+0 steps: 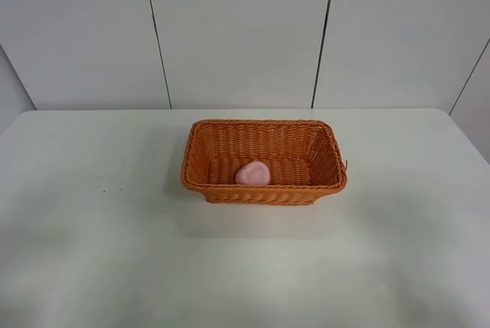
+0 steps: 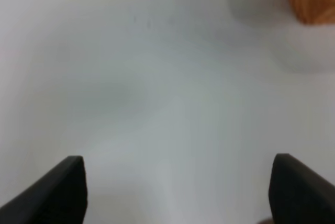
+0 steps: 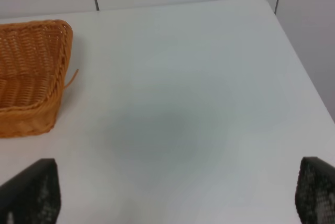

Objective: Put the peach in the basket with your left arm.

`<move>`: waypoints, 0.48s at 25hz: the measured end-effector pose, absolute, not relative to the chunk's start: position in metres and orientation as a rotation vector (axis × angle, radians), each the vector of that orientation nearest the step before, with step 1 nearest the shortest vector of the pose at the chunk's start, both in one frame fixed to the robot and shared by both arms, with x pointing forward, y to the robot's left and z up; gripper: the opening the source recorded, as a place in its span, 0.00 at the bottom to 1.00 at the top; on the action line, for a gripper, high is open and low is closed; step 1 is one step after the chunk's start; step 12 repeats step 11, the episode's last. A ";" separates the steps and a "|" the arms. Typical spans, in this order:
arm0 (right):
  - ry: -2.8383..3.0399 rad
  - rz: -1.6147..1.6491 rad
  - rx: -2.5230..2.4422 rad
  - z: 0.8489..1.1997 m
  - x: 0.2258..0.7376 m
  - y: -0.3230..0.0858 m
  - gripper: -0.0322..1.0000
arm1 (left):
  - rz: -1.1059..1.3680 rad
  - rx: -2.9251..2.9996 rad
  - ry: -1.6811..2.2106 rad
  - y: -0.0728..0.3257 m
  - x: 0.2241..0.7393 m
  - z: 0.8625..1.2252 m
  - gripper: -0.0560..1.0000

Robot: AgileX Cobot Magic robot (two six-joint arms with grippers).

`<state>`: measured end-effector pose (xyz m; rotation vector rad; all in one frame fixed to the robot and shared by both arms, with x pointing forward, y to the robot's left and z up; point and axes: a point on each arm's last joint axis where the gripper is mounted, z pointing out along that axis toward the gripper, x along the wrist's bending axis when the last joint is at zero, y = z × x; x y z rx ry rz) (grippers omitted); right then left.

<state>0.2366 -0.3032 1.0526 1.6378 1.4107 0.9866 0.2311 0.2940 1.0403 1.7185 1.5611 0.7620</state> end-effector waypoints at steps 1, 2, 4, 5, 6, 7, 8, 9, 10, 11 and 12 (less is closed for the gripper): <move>1.411 0.987 1.638 1.053 0.237 -0.303 0.70 | 0.774 1.707 1.549 0.294 0.229 1.040 0.83; 1.411 0.987 1.638 1.053 0.237 -0.303 0.70 | 0.778 1.703 1.545 0.294 0.227 1.040 0.83; 1.411 0.987 1.638 1.053 0.237 -0.303 0.70 | 0.779 1.699 1.545 0.294 0.227 1.040 0.83; 1.411 0.987 1.638 1.053 0.237 -0.303 0.70 | 0.780 1.696 1.544 0.294 0.227 1.040 0.83; 1.411 0.987 1.638 1.053 0.237 -0.303 0.70 | 0.780 1.696 1.545 0.294 0.227 1.040 0.83; 1.411 0.987 1.638 1.053 0.237 -0.303 0.70 | 0.780 1.696 1.545 0.294 0.227 1.040 0.83; 1.411 0.987 1.638 1.053 0.237 -0.303 0.70 | 0.779 1.694 1.546 0.294 0.227 1.040 0.83; 1.411 0.987 1.638 1.053 0.237 -0.303 0.70 | 0.779 1.693 1.546 0.294 0.227 1.040 0.83; 1.411 0.987 1.638 1.053 0.237 -0.303 0.70 | 0.779 1.693 1.546 0.294 0.227 1.040 0.83; 1.411 0.987 1.638 1.053 0.237 -0.303 0.70 | 0.779 1.693 1.546 0.294 0.227 1.040 0.83; 1.411 0.987 1.638 1.053 0.237 -0.303 0.70 | 0.779 1.693 1.546 0.294 0.227 1.040 0.83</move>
